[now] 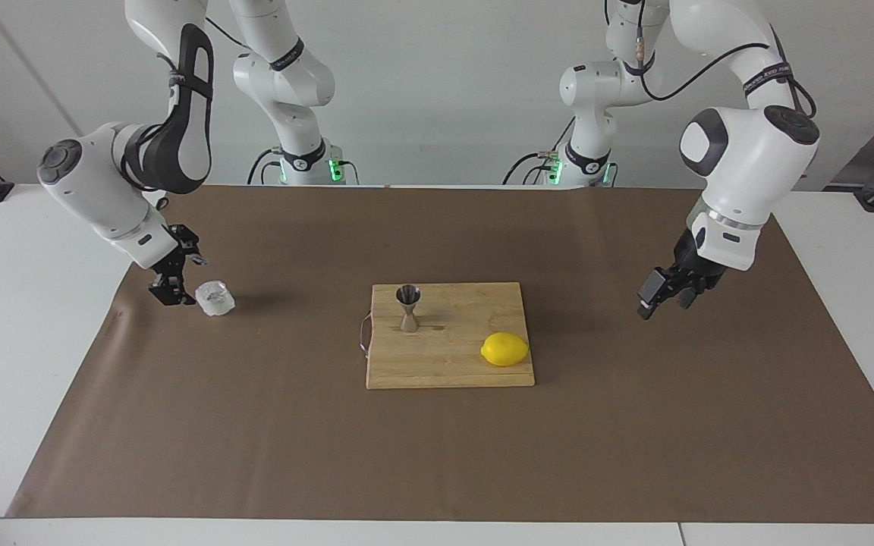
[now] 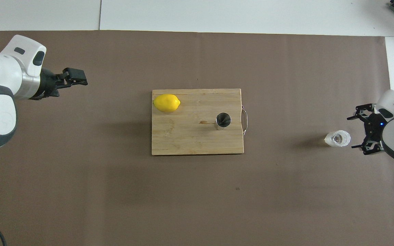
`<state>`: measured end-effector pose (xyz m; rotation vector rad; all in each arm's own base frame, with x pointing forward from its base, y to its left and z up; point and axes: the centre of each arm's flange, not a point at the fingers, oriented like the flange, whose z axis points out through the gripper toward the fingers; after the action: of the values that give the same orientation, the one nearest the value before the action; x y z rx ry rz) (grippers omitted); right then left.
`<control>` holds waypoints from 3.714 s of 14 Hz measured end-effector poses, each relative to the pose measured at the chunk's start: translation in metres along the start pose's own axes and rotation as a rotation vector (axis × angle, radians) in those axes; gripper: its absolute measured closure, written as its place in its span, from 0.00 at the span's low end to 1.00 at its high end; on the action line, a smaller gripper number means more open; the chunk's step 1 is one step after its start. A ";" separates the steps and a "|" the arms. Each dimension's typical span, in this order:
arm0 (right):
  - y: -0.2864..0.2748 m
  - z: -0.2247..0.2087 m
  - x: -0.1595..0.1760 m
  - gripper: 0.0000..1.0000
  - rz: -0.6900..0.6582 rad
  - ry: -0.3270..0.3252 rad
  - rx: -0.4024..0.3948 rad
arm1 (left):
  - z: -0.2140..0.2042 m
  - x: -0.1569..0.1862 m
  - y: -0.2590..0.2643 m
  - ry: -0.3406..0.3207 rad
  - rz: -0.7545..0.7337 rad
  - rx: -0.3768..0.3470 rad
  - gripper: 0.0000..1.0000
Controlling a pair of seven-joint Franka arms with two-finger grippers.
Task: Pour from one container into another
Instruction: 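Close the right gripper around the small white cup, then lift the white cup with the right gripper and carry it over the metal cup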
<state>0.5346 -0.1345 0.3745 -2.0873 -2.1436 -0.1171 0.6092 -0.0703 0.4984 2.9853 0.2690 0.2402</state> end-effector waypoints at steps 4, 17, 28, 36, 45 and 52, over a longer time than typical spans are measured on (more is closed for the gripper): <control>-0.005 0.025 -0.017 0.00 -0.072 0.005 -0.023 | -0.028 -0.017 -0.010 -0.155 0.182 0.084 0.00; -0.025 0.076 -0.026 0.00 -0.087 0.059 -0.035 | -0.128 -0.061 -0.015 -0.170 0.189 0.123 0.00; -0.026 0.087 -0.027 0.49 -0.085 0.101 -0.051 | -0.140 -0.061 -0.016 -0.182 0.184 0.093 0.00; -0.018 0.055 -0.001 0.49 -0.022 0.154 -0.082 | -0.137 -0.061 -0.017 -0.197 0.181 0.095 0.00; 0.029 -0.016 0.152 0.49 0.188 0.038 -0.119 | -0.137 -0.061 -0.017 -0.198 0.181 0.095 0.00; 0.042 -0.048 0.277 0.49 0.258 -0.071 -0.171 | -0.137 -0.061 -0.017 -0.199 0.181 0.096 0.00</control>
<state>0.5725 0.1327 0.4639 -2.4795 -1.9401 -0.2068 0.5236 -0.0491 0.6206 3.0990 -0.0117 -0.0539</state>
